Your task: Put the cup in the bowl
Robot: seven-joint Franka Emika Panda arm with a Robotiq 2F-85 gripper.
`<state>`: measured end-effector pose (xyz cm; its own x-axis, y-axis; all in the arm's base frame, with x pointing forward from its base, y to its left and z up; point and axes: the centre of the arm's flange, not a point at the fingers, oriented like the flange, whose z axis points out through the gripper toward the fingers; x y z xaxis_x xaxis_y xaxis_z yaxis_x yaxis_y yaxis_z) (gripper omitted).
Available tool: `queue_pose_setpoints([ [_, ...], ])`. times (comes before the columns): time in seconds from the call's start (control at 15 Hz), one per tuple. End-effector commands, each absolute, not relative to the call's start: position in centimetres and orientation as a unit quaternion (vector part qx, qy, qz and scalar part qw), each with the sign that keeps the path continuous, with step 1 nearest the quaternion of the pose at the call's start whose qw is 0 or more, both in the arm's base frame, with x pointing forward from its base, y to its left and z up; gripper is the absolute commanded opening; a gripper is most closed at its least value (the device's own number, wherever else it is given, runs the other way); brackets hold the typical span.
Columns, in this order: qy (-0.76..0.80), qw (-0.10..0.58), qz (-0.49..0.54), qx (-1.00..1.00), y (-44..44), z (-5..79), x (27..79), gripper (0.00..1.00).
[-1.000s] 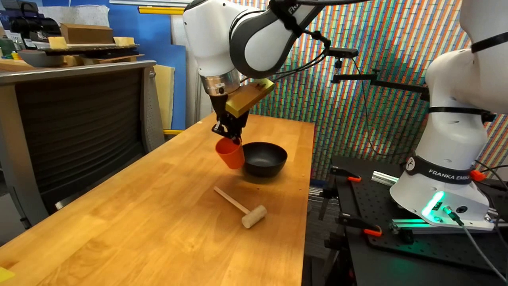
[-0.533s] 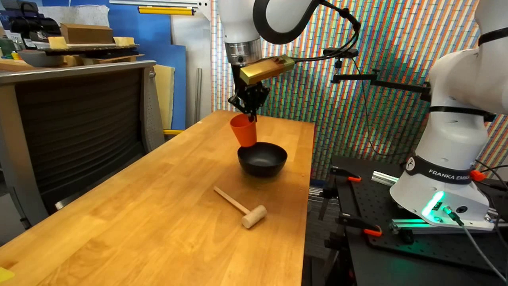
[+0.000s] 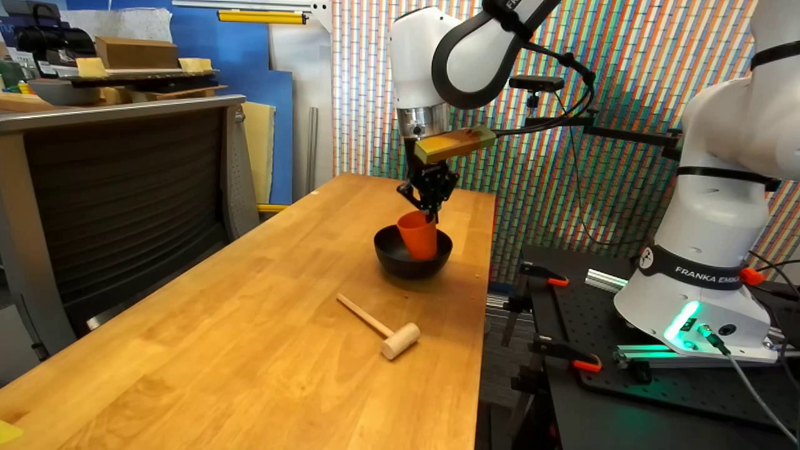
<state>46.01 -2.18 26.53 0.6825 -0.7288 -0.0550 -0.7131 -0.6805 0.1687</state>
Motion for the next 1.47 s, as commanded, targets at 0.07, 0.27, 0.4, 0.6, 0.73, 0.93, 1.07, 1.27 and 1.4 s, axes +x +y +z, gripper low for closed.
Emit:
queue_pose_setpoints([
  [0.07, -0.369, -0.001, -0.028, 0.929, -2.4, 24.9, 45.3, 0.04],
  [0.27, -0.345, 0.000, -0.001, 0.939, -2.3, 24.3, 45.5, 0.05],
  [0.4, -0.311, 0.018, 0.004, 0.950, -2.1, 24.5, 45.3, 0.31],
  [0.6, -0.278, 0.031, 0.009, 0.960, -1.8, 25.7, 45.0, 0.40],
  [0.73, -0.261, 0.032, 0.019, 0.965, -1.8, 27.3, 45.0, 0.56],
  [0.93, -0.234, 0.025, 0.037, 0.971, -1.5, 31.2, 45.0, 0.79],
  [1.07, -0.207, 0.021, 0.049, 0.977, -1.1, 34.2, 44.7, 0.94],
  [1.27, -0.136, 0.008, 0.032, 0.990, -0.4, 39.0, 43.6, 1.00],
  [1.4, -0.096, -0.010, -0.013, 0.995, 0.0, 41.0, 42.5, 1.00],
])
